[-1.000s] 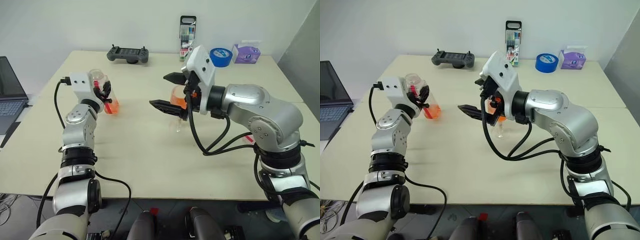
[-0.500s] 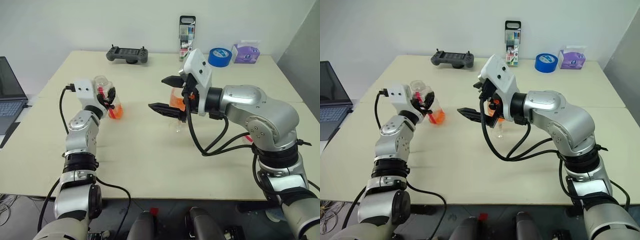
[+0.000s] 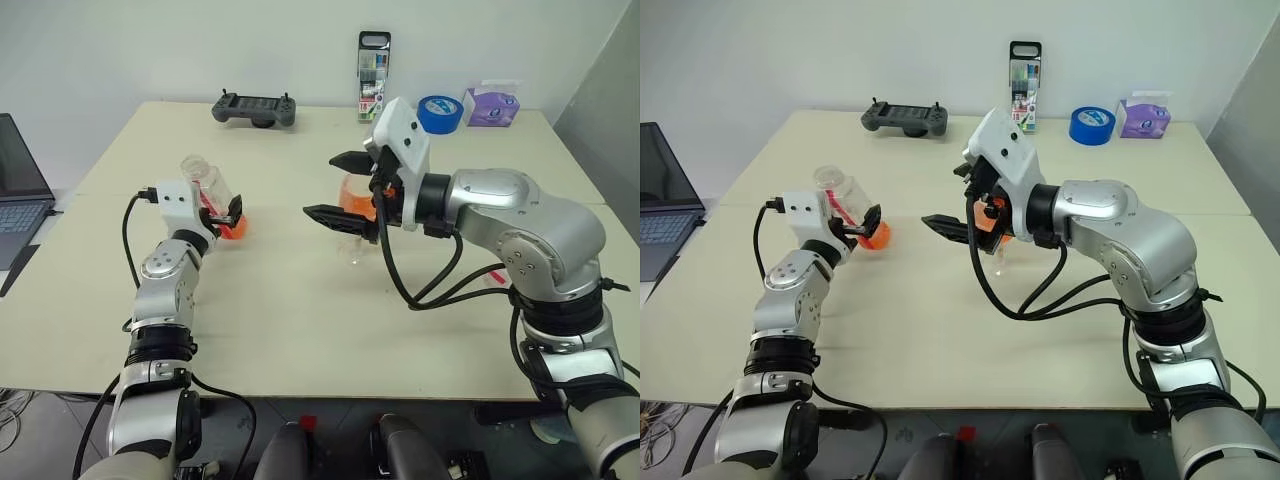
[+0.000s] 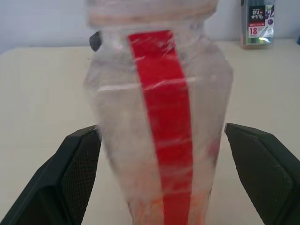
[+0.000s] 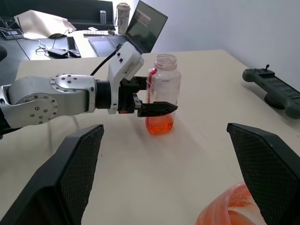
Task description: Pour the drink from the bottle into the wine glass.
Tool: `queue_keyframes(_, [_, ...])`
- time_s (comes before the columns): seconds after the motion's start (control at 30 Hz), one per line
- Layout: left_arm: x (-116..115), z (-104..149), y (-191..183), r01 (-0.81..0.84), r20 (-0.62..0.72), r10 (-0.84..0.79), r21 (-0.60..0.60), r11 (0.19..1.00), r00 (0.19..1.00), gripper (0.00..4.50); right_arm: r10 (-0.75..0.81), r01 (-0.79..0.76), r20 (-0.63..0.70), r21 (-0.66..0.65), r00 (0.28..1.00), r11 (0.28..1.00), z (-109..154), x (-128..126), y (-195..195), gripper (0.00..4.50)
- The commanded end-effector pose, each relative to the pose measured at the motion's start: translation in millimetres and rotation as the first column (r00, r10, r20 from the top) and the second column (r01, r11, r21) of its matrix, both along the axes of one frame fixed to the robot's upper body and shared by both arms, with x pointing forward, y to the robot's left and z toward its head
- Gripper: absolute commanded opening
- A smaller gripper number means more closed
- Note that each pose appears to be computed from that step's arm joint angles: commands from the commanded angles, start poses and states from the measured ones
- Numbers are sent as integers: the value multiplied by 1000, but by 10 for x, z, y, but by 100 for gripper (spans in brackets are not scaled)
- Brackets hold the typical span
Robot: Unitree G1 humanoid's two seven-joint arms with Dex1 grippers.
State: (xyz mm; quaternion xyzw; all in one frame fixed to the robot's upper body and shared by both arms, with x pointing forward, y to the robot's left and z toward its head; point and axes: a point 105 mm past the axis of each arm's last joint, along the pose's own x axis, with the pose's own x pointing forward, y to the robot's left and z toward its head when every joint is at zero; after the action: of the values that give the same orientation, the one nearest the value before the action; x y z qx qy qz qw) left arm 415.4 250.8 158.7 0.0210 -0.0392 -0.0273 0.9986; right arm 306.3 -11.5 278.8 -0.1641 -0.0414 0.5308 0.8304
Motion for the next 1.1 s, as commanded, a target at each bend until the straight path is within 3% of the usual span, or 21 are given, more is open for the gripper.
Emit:
queue_keyframes(0.03, [-33, 215, -26, 10, 67, -13, 41, 999, 998, 446, 10, -11, 58, 21, 998, 1000, 126, -51, -28, 450])
queue_keyframes(0.37, [-148, 220, 43, -28, 67, 25, 43, 999, 997, 446, 16, -16, 78, -6, 997, 1000, 124, -83, -91, 450])
queue_keyframes(0.57, [-342, 458, 111, -53, 110, 46, 64, 997, 993, 446, 22, -22, 96, 7, 995, 1000, 203, -124, -132, 450])
queue_keyframes(0.7, [-494, 818, 74, -41, 193, 28, 61, 997, 981, 446, 18, -19, 108, 10, 994, 1000, 250, -142, -177, 450])
queue_keyframes(0.8, [-604, 1164, -35, 65, 287, -72, 31, 997, 955, 446, 12, -16, 114, 39, 993, 999, 328, -155, -248, 450])
queue_keyframes(0.97, [-726, 1690, -109, 203, 367, -234, 123, 971, 900, 446, -35, 25, 112, 94, 993, 995, 442, -96, -455, 450])
queue_keyframes(1.03, [-748, 1708, -241, 334, 311, -360, 136, 933, 880, 446, -95, 81, 101, 136, 990, 987, 478, -31, -607, 450])
queue_keyframes(1.1, [-818, 1565, -453, 493, 189, -525, 190, 849, 830, 446, -156, 140, 92, 157, 983, 978, 451, 21, -782, 450])
